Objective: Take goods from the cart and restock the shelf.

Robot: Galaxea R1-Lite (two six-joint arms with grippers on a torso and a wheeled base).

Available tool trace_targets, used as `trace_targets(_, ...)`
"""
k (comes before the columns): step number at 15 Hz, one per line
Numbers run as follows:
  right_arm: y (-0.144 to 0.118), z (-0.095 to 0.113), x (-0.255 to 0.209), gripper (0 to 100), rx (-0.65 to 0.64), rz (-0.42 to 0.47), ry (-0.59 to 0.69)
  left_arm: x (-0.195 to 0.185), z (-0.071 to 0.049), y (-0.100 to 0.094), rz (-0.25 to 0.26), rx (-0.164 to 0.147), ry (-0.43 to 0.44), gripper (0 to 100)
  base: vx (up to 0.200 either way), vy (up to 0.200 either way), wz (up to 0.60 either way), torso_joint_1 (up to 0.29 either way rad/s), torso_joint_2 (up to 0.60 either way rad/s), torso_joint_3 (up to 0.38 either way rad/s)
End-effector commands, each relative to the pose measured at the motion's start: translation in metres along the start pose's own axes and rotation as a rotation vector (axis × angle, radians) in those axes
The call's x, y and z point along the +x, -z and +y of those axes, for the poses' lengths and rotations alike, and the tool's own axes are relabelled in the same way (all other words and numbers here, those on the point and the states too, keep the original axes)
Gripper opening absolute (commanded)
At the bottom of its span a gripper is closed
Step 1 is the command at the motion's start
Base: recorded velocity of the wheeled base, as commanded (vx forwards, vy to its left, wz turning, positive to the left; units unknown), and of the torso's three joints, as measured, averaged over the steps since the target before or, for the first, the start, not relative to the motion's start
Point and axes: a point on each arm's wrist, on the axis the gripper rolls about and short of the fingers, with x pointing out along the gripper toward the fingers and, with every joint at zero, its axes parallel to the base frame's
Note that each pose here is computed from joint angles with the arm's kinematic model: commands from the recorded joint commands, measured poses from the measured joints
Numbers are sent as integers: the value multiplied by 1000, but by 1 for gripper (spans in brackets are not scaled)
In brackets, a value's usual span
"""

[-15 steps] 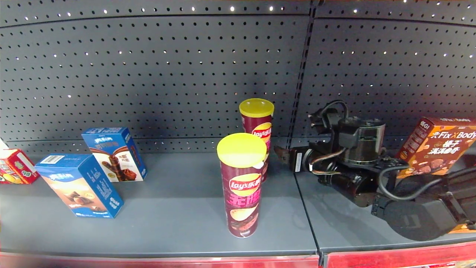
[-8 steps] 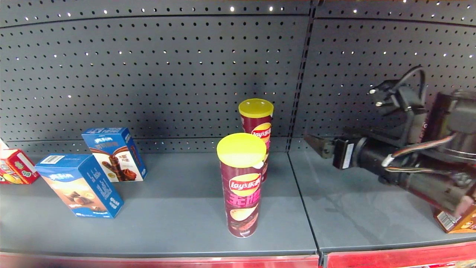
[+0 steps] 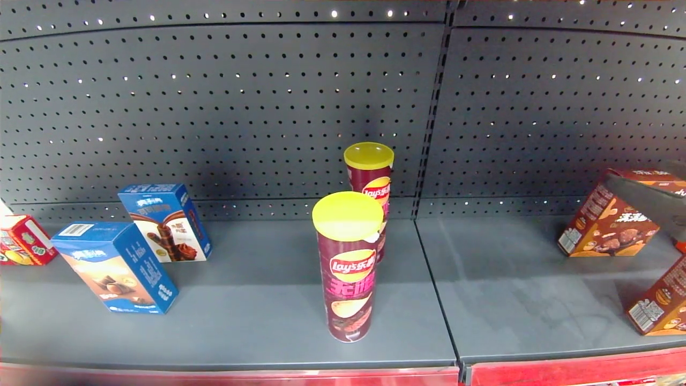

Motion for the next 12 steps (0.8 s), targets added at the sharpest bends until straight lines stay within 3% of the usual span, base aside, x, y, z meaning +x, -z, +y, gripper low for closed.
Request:
trace_targets(1, 13, -13, -64, 100, -23, -88, 133, 0, 0, 0, 1, 0, 0, 100, 0, 0, 0, 0, 0, 0)
trace_targets(4, 67, -8, -113, 100, -32, -8, 256, 0, 0, 0, 1, 0, 0, 100, 0, 0, 0, 0, 0, 0)
trace_targets(6, 96, -2, -132, 100, -40, -12, 318, 0, 0, 0, 1, 0, 0, 100, 0, 0, 0, 0, 0, 0)
trace_targets(10, 127, 4, -149, 100, -42, -3, 368, 0, 0, 0, 1, 0, 0, 100, 0, 0, 0, 0, 0, 0)
trace_targets(12, 154, 6, -152, 100, -36, 43, 363, 0, 0, 0, 1, 0, 0, 100, 0, 0, 0, 0, 0, 0)
